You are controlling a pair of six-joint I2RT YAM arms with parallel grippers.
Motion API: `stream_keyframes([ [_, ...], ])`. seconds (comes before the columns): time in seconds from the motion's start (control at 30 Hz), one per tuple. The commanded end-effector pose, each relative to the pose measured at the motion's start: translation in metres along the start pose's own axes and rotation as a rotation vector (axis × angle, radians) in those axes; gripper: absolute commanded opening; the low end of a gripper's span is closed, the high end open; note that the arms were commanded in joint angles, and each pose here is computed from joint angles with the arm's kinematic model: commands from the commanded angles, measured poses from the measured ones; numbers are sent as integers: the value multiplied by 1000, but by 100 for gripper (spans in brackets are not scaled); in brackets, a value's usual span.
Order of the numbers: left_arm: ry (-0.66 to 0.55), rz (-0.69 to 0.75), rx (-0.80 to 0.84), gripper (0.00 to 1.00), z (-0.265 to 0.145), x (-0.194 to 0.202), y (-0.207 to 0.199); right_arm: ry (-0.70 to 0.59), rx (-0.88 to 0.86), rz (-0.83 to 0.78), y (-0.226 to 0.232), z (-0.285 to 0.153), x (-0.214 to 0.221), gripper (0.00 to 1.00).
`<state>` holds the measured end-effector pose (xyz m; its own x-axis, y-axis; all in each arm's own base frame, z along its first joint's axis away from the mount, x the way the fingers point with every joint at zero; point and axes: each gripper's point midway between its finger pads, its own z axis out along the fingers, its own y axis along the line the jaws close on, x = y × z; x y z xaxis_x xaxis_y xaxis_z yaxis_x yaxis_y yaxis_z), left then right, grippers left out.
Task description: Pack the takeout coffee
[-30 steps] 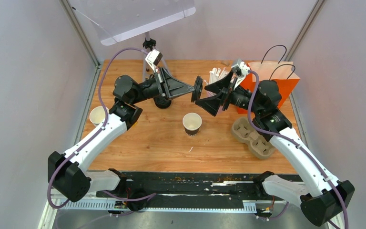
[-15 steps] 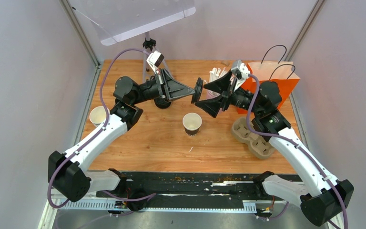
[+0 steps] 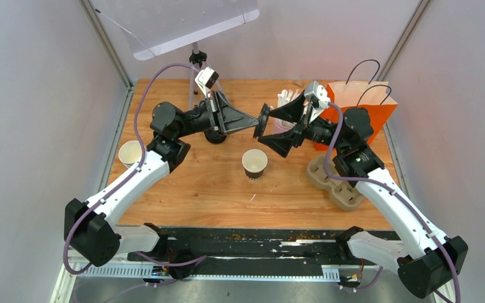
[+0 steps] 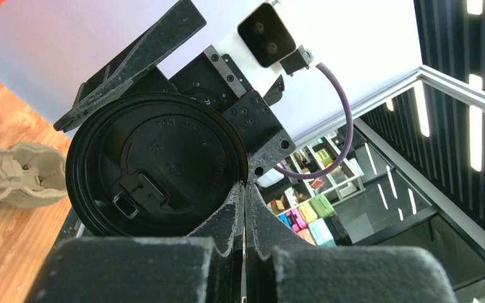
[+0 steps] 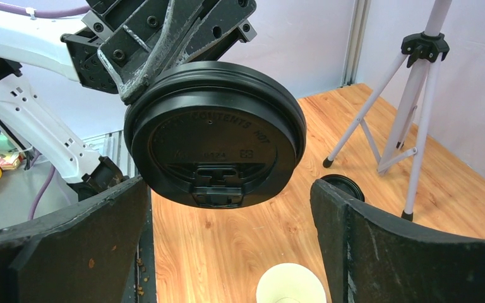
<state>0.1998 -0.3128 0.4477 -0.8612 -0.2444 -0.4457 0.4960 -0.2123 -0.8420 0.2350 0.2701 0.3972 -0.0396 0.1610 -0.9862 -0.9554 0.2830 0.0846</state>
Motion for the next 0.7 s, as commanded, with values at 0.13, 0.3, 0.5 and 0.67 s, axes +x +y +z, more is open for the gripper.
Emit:
stream_keyframes([
  [0.13,22,29,41,0,1,4,-9,-25,0,-70,3,-2,-10,92],
  [0.3,13,24,39,0,2,3,-8,-27,-11,-72,8,-3,-10,85],
  [0.5,12,21,38,0,2,2,-8,-31,-9,-77,10,-5,-11,77],
  [0.67,11,21,31,0,2,2,-6,-18,-1,-69,9,-7,-7,74],
])
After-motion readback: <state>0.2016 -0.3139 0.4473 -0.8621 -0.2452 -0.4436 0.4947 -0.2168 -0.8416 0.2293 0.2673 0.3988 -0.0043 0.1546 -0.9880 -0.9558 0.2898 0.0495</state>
